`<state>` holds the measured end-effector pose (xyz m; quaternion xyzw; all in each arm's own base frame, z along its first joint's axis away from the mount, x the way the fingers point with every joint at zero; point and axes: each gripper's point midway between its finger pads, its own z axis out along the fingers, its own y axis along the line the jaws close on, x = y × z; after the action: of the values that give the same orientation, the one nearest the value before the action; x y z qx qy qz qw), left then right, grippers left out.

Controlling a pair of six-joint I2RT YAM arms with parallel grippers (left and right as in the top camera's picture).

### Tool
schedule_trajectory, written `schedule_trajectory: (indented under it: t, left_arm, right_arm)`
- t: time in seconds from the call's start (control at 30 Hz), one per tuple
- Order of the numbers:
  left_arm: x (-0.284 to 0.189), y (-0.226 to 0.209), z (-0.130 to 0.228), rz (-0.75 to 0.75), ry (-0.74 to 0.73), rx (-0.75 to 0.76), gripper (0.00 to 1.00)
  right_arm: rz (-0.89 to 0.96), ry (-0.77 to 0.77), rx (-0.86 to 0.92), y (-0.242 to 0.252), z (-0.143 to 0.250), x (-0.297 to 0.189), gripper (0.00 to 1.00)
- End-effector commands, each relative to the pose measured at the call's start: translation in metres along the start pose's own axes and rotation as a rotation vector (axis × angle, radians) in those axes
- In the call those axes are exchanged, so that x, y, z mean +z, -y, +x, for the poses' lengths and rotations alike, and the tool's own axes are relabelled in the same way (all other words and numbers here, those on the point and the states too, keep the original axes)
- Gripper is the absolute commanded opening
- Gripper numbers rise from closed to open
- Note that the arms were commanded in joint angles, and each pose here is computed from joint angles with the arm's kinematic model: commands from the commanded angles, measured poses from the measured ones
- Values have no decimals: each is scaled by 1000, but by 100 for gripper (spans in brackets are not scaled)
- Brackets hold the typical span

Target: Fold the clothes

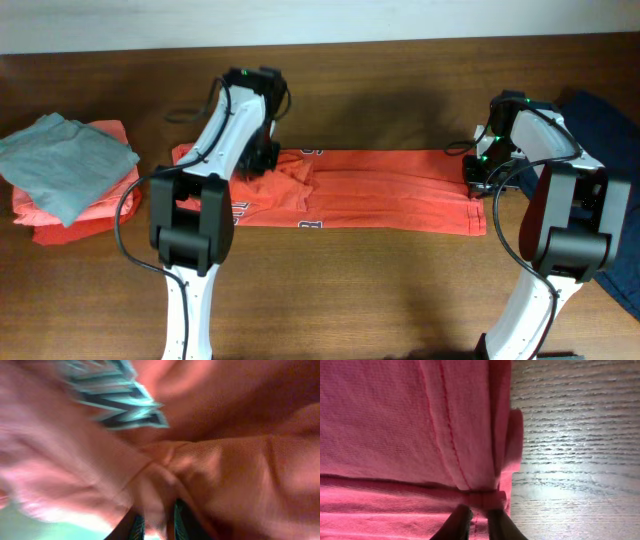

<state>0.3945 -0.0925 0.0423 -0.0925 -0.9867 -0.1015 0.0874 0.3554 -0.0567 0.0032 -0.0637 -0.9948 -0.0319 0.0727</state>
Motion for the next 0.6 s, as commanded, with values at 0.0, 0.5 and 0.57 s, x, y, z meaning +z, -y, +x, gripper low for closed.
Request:
schedule_trajectory:
  t: [0.0,0.5,0.57]
  left_arm:
    - [35,29,26,128,-110,2,20]
    - [-28,18,2,151,138,-17,28]
    - [-40,16,2,155,170,-20,31]
  right_arm:
    - [-9,-45,6,0,10,11,18]
    - [-10,-53,7,0,12,11,18]
    - [-10,-53,7,0,12,11,18]
